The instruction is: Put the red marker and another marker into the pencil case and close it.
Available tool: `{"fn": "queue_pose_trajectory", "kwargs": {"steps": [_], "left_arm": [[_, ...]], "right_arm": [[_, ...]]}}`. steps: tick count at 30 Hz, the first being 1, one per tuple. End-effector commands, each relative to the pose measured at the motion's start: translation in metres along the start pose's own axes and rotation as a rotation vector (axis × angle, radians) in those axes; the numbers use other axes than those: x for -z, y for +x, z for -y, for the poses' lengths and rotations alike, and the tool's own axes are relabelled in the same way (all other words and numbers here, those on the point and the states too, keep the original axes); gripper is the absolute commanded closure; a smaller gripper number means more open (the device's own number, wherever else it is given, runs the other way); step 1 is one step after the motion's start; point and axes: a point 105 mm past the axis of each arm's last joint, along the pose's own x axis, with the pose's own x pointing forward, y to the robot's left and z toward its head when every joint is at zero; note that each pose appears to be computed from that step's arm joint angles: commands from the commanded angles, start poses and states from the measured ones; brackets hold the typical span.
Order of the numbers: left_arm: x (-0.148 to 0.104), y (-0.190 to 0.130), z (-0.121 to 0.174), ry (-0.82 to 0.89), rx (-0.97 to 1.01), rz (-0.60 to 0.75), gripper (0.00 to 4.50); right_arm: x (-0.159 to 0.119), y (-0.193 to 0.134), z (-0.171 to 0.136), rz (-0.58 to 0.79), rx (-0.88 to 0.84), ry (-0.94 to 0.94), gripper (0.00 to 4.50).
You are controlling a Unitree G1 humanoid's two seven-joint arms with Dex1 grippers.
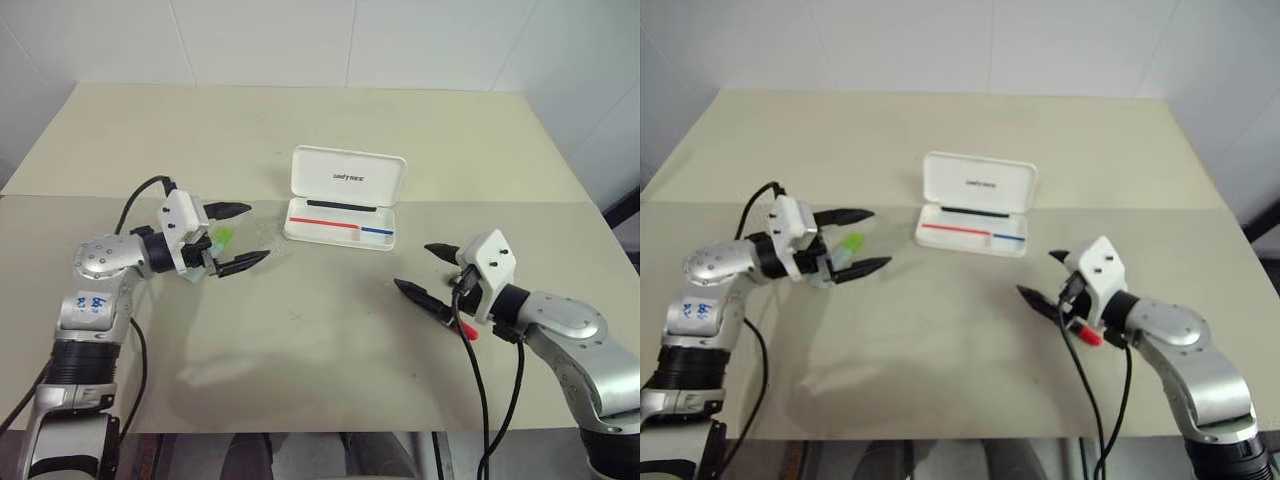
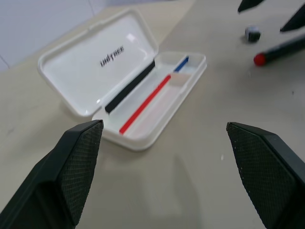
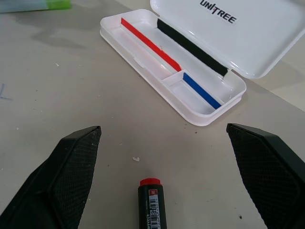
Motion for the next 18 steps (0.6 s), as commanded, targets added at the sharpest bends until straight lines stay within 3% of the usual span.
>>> {"fn": "queue_pose_trajectory", "kwargs": {"steps": [1, 8, 18], "left_arm": [[-0.009, -0.002, -0.003, 0.054, 0.020, 0.012, 0.06], [-0.010, -0.009, -0.004, 0.067, 0.013, 0.014, 0.06], [-0.012, -0.019, 0.011, 0.039, -0.053, 0.053, 0.06]], "right_arm": [[-0.015, -0.003, 0.004, 0.048, 0.009, -0.037, 0.00], [-0.022, 0.011, 0.010, 0.041, -0.017, -0.035, 0.00], [-0.022, 0.044, 0.011, -0.079, -0.142, -0.054, 0.00]]}}
